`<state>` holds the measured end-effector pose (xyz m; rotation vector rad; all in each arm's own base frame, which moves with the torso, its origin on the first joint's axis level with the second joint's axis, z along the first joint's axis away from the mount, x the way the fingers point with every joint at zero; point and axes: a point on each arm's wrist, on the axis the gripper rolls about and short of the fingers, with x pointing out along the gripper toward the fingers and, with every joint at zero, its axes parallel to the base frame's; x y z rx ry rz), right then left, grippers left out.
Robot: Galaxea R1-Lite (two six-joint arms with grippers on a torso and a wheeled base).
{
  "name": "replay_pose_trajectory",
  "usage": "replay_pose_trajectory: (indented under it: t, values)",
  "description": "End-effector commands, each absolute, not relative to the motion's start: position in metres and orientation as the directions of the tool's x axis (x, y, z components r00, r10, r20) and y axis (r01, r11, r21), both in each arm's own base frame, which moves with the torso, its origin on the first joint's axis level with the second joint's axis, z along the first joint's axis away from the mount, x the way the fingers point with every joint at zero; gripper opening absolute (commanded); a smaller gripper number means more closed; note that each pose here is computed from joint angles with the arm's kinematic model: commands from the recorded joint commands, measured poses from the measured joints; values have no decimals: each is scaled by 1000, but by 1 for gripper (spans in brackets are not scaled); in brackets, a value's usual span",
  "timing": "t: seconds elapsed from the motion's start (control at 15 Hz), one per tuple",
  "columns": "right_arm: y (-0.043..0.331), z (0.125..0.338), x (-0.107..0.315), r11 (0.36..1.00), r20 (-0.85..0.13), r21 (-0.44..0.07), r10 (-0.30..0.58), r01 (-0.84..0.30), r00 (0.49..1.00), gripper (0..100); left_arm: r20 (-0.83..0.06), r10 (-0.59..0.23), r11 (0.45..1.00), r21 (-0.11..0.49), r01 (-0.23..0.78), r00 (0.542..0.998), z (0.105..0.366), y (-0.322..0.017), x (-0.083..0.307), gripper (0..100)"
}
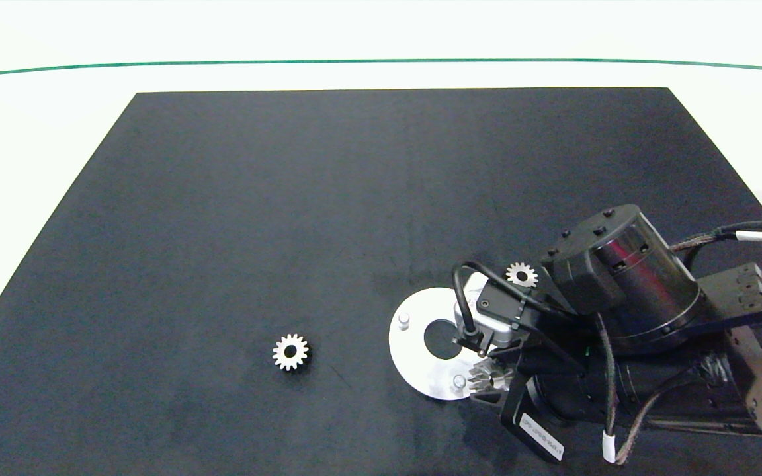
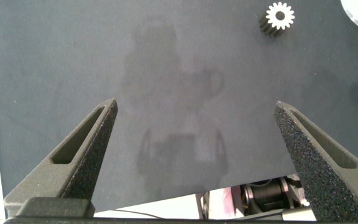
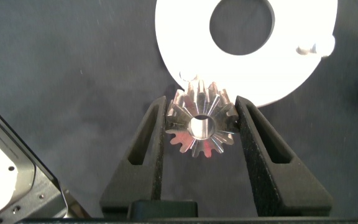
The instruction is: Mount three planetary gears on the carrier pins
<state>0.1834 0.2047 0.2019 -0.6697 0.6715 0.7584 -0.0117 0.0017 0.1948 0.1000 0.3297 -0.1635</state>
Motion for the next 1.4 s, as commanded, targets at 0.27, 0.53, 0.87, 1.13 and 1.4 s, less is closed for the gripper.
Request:
replay_pose_trajectory:
  t: [0.27, 0.53, 0.87, 1.13, 1.4]
  values:
    - [220, 197, 185, 523, -751, -298, 389, -799, 534, 13, -324, -143, 982, 72, 175, 935, 196, 2, -10, 100]
    - [223, 196, 187, 527, -751, -308, 378, -793, 542, 13, -324, -143, 982, 72, 175, 935, 196, 2, -10, 100]
    - [229, 195, 192, 527, -751, -309, 376, -792, 543, 13, -325, -145, 982, 71, 177, 934, 196, 1, -10, 100]
    - [230, 192, 193, 526, -757, -312, 365, -791, 542, 13, -325, -145, 982, 71, 177, 934, 196, 1, -10, 100]
    - [231, 191, 194, 527, -757, -313, 364, -790, 543, 13, -325, -145, 982, 71, 177, 934, 197, 1, -10, 100]
